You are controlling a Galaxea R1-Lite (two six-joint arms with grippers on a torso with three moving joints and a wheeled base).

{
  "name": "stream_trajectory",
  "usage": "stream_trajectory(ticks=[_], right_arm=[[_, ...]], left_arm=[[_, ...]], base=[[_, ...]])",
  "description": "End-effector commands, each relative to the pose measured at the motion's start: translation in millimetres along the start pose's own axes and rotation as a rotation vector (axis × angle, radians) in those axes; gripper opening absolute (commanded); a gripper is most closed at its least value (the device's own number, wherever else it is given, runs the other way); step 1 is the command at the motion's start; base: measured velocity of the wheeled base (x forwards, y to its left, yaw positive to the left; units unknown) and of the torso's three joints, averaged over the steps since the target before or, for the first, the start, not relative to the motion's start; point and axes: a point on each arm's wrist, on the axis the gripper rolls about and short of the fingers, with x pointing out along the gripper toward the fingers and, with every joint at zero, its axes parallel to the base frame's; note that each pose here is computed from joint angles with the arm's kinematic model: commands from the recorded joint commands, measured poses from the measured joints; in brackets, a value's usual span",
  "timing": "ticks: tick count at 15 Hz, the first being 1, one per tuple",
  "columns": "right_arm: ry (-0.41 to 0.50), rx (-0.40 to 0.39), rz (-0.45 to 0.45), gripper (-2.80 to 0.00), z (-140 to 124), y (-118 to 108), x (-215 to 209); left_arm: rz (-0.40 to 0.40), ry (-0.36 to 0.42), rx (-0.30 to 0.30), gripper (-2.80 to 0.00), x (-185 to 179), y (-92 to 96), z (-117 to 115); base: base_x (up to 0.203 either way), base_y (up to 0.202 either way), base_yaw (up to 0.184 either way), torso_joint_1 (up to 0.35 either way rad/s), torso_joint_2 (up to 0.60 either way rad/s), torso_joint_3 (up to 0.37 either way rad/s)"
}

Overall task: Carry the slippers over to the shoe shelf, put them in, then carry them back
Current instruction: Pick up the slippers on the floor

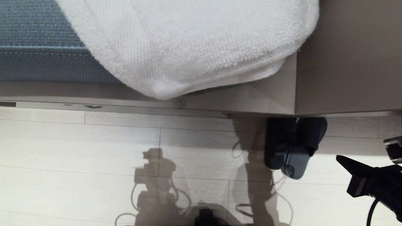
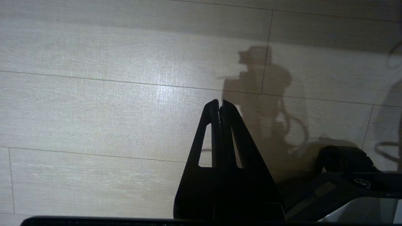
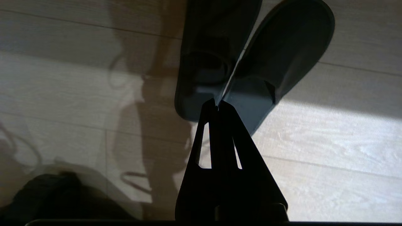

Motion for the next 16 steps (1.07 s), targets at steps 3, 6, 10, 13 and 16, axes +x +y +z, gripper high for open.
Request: stream_trajectory(ticks=[3,6,10,13,16], right_arm=[[0.106,-0.054,0.021,-2.8,-33.2,3.1,31.7],[0.136,-0.069,0.025,-2.8,-45.4,3.7,36.8],[0.191,-0.082,0.047,-2.8,-59.1,8.3,47.4],[0.226,-0.084,0.057,-2.8,-65.7,10.0,51.3],[0.279,-0.091,0.057,0.0,-78.1,9.9,59.9]], left_arm=[[0.0,-0.002,-0.003,-2.8,-0.1,0.0,0.0],[0.0,-0.002,-0.003,-2.8,-0.1,0.0,0.0],[-0.001,0.0,-0.006,-2.8,-0.1,0.0,-0.2],[-0.001,0.001,-0.006,-2.8,-0.1,0.0,-0.4],[-0.001,0.0,-0.006,-2.8,-0.1,0.0,-0.2]], base=[[0.0,0.0,0.0,0.0,0.0,0.0],[0.0,0.0,0.0,0.0,0.0,0.0],[0.0,0.0,0.0,0.0,0.0,0.0],[0.0,0.0,0.0,0.0,0.0,0.0],[0.0,0.0,0.0,0.0,0.0,0.0]])
